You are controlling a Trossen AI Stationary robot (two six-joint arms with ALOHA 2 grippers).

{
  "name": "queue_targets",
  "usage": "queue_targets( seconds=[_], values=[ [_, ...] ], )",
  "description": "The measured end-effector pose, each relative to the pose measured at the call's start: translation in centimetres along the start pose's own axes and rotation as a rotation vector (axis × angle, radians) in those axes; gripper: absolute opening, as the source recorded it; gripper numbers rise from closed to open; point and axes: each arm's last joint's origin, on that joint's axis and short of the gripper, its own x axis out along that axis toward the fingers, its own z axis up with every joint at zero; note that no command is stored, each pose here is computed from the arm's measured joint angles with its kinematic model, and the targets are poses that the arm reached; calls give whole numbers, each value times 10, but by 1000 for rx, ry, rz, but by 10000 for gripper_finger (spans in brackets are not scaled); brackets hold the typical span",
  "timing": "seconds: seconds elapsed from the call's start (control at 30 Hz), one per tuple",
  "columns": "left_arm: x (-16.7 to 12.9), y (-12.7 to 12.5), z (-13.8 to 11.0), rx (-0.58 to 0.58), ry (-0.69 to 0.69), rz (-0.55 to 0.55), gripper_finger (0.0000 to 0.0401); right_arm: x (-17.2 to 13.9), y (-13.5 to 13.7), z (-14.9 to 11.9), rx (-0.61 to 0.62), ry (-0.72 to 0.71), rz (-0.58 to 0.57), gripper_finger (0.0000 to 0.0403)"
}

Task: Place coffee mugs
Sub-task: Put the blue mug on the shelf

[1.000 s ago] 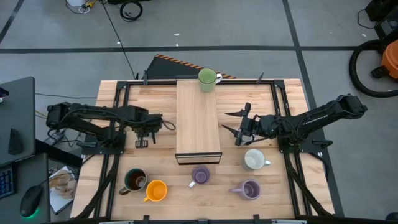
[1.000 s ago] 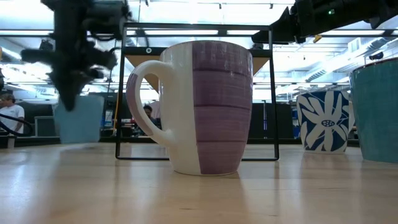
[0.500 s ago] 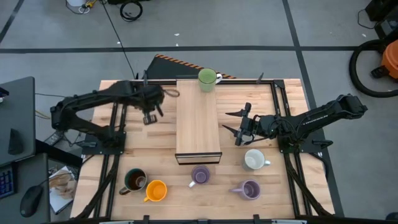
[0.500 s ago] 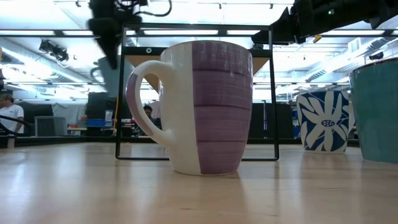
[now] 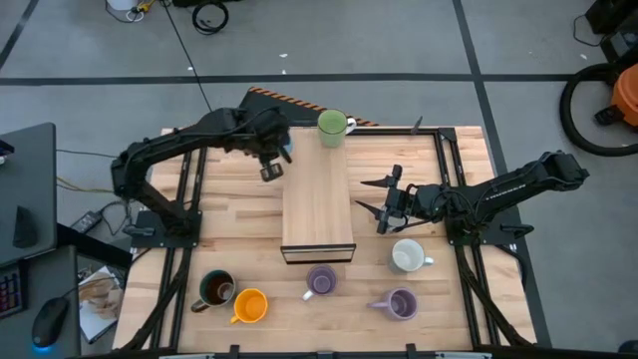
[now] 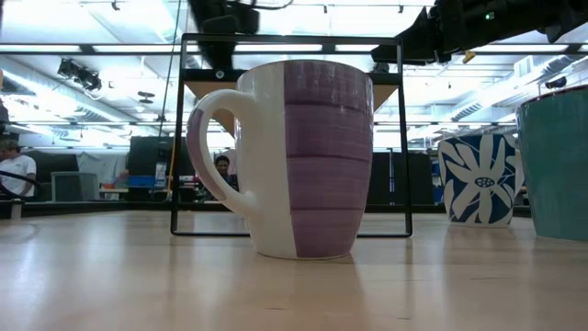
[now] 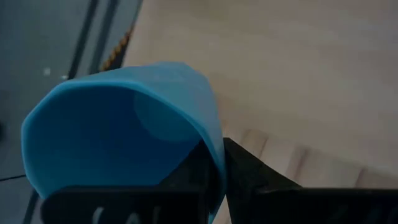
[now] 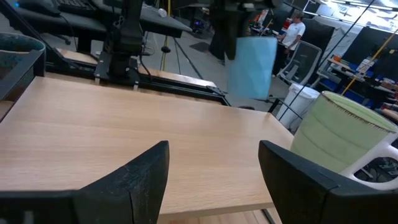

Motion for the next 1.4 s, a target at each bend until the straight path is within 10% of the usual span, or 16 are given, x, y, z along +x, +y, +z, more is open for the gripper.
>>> queue_targets(
  seconds=[0.47, 1.4],
  values=[
    [32, 14, 50, 18, 59, -63, 29, 0, 1, 0, 0, -5, 18, 254],
    [38, 19, 56, 92, 26, -29, 68, 0, 1, 0, 1, -9, 26, 254]
  ],
)
